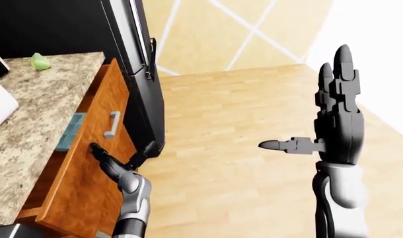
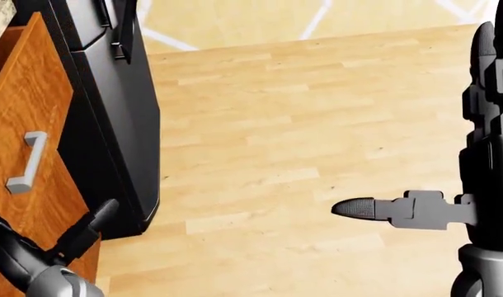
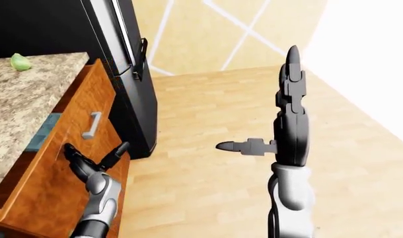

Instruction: Close the right drawer.

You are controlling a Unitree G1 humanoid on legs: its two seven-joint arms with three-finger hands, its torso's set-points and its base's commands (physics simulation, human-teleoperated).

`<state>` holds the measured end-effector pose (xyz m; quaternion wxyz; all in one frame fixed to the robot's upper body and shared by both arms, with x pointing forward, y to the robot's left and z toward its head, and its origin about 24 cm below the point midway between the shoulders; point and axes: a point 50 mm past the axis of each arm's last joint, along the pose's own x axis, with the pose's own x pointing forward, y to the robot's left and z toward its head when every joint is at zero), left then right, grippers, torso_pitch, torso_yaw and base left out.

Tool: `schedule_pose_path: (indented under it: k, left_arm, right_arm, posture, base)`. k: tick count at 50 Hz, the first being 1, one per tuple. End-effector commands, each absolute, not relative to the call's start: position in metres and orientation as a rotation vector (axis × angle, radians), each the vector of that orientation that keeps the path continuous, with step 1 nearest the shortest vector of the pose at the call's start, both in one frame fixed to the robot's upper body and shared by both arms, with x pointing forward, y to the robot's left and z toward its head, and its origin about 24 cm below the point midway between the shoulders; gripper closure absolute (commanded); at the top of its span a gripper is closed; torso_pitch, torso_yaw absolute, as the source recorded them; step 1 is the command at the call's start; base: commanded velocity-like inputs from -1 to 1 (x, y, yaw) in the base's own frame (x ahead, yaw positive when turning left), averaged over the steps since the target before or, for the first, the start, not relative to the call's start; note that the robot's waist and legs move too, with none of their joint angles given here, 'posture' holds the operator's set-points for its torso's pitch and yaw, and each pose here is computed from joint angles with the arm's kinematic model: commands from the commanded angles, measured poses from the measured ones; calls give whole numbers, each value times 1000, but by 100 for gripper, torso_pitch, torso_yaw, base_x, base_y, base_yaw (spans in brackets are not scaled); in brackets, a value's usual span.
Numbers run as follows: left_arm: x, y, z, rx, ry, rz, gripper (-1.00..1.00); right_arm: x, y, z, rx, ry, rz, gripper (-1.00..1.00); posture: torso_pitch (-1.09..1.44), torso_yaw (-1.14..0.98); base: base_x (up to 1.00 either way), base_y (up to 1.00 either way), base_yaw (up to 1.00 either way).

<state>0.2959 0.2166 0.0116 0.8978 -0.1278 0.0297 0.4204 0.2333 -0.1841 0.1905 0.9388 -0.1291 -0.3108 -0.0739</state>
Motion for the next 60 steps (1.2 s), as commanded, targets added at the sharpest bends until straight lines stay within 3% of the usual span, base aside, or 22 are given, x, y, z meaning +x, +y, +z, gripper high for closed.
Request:
schedule_pose_path:
  k: [1, 60]
  left_arm:
    - [293, 233, 12, -312, 72, 967, -100]
    - [280, 300, 5, -369, 108, 1239, -100]
  right_arm:
    - [229, -182, 203, -269, -709, -153, -100]
    - [230, -182, 201, -274, -707, -149, -100]
  posture:
    - [0, 0]
    - [0, 0]
  base:
    - [0, 0, 0]
    - [0, 0, 0]
